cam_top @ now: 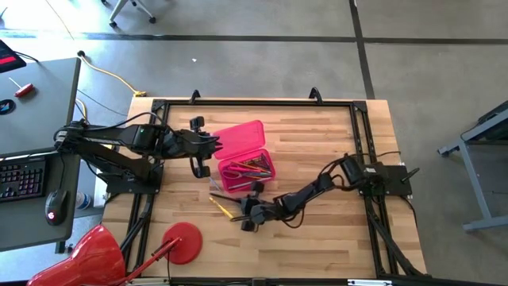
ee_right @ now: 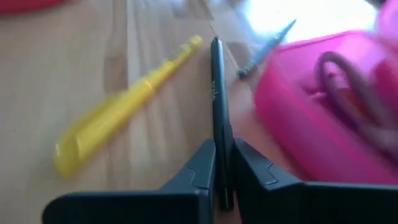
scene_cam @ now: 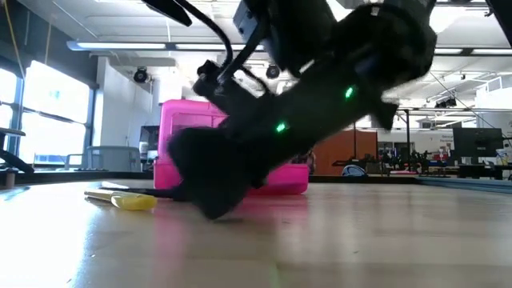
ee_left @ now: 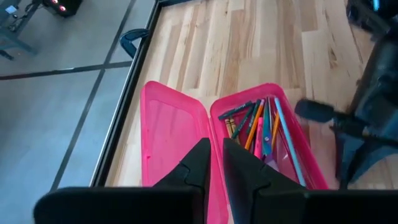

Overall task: Pick & place school supplies into a supply box
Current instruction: Put the top black pen into the pink supply box

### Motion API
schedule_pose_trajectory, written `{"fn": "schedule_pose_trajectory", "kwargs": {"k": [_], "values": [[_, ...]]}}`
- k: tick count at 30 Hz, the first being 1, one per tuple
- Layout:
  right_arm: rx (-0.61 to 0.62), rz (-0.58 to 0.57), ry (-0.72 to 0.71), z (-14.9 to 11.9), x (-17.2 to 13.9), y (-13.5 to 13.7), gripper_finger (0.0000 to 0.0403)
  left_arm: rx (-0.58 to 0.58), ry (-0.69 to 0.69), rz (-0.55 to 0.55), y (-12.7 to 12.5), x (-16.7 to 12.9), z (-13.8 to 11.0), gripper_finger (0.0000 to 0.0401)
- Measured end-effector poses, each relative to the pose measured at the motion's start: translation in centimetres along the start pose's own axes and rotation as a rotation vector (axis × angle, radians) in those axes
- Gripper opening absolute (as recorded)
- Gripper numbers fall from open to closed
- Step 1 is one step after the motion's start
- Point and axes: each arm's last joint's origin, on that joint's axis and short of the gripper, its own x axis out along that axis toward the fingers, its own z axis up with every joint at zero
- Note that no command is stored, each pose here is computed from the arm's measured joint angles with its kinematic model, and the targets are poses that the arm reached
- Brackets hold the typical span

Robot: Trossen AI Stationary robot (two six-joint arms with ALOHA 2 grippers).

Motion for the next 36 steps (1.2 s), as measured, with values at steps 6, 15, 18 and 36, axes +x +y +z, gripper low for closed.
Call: {"fn": "schedule_pose_trajectory", "kwargs": {"k": [6, 15, 18, 36], "values": [[-0.07, -0.009, -0.022, 5.5, -3.3, -2.2, 0.001, 0.009, 0.001, 0.008, 0.0, 0.0, 0.0, 0.0074], [-0.275, -0.259, 0.244, 6.6, -5.3, -8.0, 0.0021, 0.02, 0.005, 0.022, 0.1, 0.0, 0.0, 0.0074], [-0.298, -0.164, 0.352, 5.7, -4.7, -9.4, 0.0013, 0.021, 0.006, 0.022, 0.1, 0.0, 0.0, 0.0074], [-0.363, -0.047, 0.36, 6.1, -3.5, -11.8, 0.0094, 0.021, 0.009, 0.025, 0.1, 0.0, -0.1, 0.0074]]}}
